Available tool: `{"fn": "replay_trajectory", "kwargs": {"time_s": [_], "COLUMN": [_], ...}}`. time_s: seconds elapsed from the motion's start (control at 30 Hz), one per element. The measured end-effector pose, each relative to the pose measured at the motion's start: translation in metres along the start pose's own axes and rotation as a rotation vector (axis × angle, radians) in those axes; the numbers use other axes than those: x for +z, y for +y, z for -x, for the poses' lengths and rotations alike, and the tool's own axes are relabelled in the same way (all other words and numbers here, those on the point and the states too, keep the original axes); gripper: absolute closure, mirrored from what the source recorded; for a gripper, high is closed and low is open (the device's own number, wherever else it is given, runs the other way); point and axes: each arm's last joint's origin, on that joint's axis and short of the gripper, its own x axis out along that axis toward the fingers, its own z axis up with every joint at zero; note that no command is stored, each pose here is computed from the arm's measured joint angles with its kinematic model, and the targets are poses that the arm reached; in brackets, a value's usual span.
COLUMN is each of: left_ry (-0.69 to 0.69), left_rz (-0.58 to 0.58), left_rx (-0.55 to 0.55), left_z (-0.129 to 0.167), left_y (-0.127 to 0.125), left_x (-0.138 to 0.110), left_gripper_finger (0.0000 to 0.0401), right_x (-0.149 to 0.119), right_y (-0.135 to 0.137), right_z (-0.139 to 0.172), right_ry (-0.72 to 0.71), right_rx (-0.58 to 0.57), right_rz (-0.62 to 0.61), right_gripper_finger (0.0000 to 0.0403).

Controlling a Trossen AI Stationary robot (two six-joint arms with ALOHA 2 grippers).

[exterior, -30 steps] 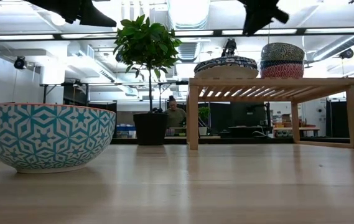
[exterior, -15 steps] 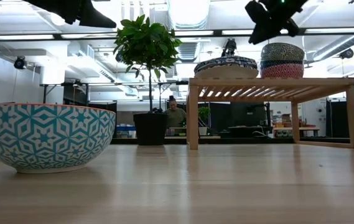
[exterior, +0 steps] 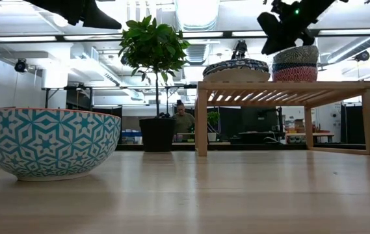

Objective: Place and stack bowls onto a shelf
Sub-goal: Stack the red bowl on top of the yellow bowl on the shelf

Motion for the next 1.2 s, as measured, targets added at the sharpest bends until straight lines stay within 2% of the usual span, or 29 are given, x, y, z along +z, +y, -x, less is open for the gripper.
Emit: {"fn": "replay_trajectory", "kwargs": {"time_s": [0.3,0.43,0.5,0.67,1.0,1.2], "left_ry": [0.0,0.0,0.0,0.001,0.015,0.015], "left_rz": [0.0,0.0,-0.001,-0.001,-0.016,-0.016], "left_rx": [0.0,0.0,-0.001,-0.001,-0.005,-0.005], "left_z": [0.0,0.0,0.0,0.0,0.0,0.0], "left_y": [0.0,0.0,0.0,0.0,-0.001,-0.001], "left_x": [0.0,0.0,0.0,0.0,-0.002,-0.002], "left_gripper_finger": [0.0363,0.0363,0.0363,0.0363,0.0363,0.0363], "right_x": [0.031,0.038,0.038,0.022,-0.007,-0.034], "right_y": [-0.003,-0.003,-0.002,0.001,0.001,-0.001], "right_z": [0.015,0.018,0.017,0.004,-0.006,-0.014], "right_ry": [-0.097,-0.084,-0.042,0.05,-0.17,-0.191], "right_rx": [-0.034,-0.03,-0.037,-0.062,-0.018,-0.027], "right_rz": [-0.05,-0.156,-0.159,-0.108,-0.108,-0.11], "right_gripper_finger": [0.0329,0.0329,0.0329,0.0329,0.0335,0.0335]}}
